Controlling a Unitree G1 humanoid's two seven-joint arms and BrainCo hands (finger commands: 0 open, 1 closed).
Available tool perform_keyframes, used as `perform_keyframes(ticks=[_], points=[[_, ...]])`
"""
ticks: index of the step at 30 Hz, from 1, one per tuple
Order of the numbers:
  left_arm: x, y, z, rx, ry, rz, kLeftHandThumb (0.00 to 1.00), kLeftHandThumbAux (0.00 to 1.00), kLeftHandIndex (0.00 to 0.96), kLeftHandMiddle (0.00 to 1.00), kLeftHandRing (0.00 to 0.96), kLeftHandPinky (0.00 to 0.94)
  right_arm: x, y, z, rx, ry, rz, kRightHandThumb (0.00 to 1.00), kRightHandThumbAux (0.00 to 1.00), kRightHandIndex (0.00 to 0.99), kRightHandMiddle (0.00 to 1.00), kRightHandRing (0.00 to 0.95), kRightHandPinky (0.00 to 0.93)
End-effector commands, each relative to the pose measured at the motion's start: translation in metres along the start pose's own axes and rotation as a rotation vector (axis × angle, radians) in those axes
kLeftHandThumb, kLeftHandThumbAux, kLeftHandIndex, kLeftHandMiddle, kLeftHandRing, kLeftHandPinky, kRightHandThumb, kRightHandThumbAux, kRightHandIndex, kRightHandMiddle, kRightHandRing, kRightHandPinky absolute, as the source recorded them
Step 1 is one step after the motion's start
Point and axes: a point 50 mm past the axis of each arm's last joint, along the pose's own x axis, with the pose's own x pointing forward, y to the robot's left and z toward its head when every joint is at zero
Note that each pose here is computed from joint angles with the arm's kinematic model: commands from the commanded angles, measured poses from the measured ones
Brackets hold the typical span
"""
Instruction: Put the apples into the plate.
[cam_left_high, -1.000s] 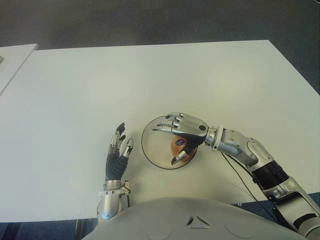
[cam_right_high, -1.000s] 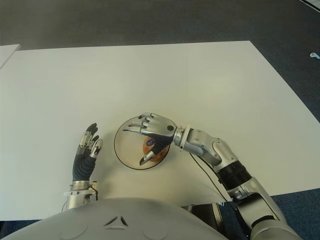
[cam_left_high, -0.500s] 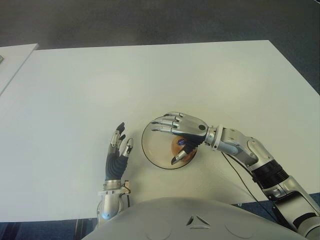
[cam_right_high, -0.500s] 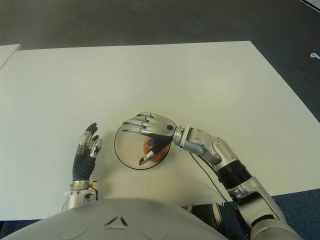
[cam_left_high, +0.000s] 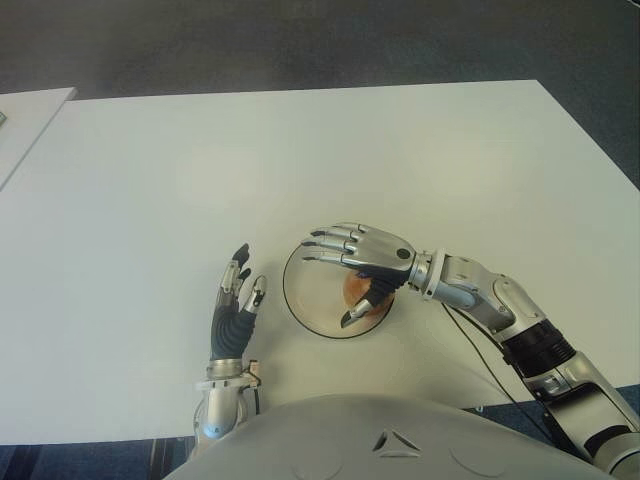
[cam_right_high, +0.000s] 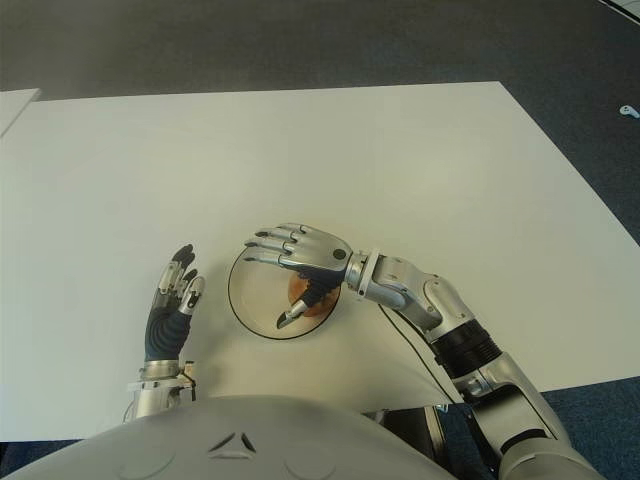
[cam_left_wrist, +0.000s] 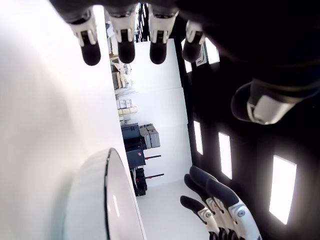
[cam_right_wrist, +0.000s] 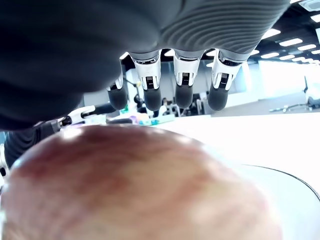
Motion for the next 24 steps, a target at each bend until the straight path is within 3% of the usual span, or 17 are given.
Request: perform_keyframes(ticks=[1,5,9,13,16,19,24], points=[[-0.002,0.0,-0.003,0.0,0.019,0.005,0.0,0.386,0.0,0.0,0.0,0.0,0.0,-0.001,-0.002,0.006,0.019,0.0,0.07,0.246,0.0,0.0,0.0,0.0],[-0.002,-0.001,-0.003,-0.001,0.021,0.003,0.0,0.39,0.0,0.0,0.0,0.0,0.0,-0.003,-0.003,0.009,0.035,0.0,0.073,0.249,0.0,0.0,0.0,0.0],[-0.001,-0.002,-0.003,-0.003,0.026,0.001,0.0,0.388,0.0,0.0,0.0,0.0,-0.003,-0.017,-0.022,0.17,0.123,-0.023,0.083,0.245,0.0,0.0,0.0,0.0],[-0.001,-0.002,-0.004,-0.008,0.028,0.003,0.0,0.39,0.0,0.0,0.0,0.0,-0.012,-0.036,-0.051,0.446,0.233,-0.119,0.11,0.226,0.0,0.0,0.0,0.0],[0.0,-0.002,-0.005,-0.017,0.03,0.009,0.0,0.397,0.0,0.0,0.0,0.0,-0.022,-0.029,-0.068,0.702,0.369,-0.268,0.126,0.209,0.0,0.0,0.0,0.0],[-0.001,-0.002,-0.005,-0.02,0.03,0.011,0.0,0.402,0.0,0.0,0.0,0.0,-0.027,-0.022,-0.075,0.794,0.421,-0.327,0.137,0.201,0.0,0.0,0.0,0.0],[-0.001,-0.003,-0.004,-0.026,0.031,0.0,0.0,0.41,0.0,0.0,0.0,0.0,-0.053,-0.011,-0.08,1.011,0.483,-0.496,0.15,0.207,0.0,0.0,0.0,0.0]])
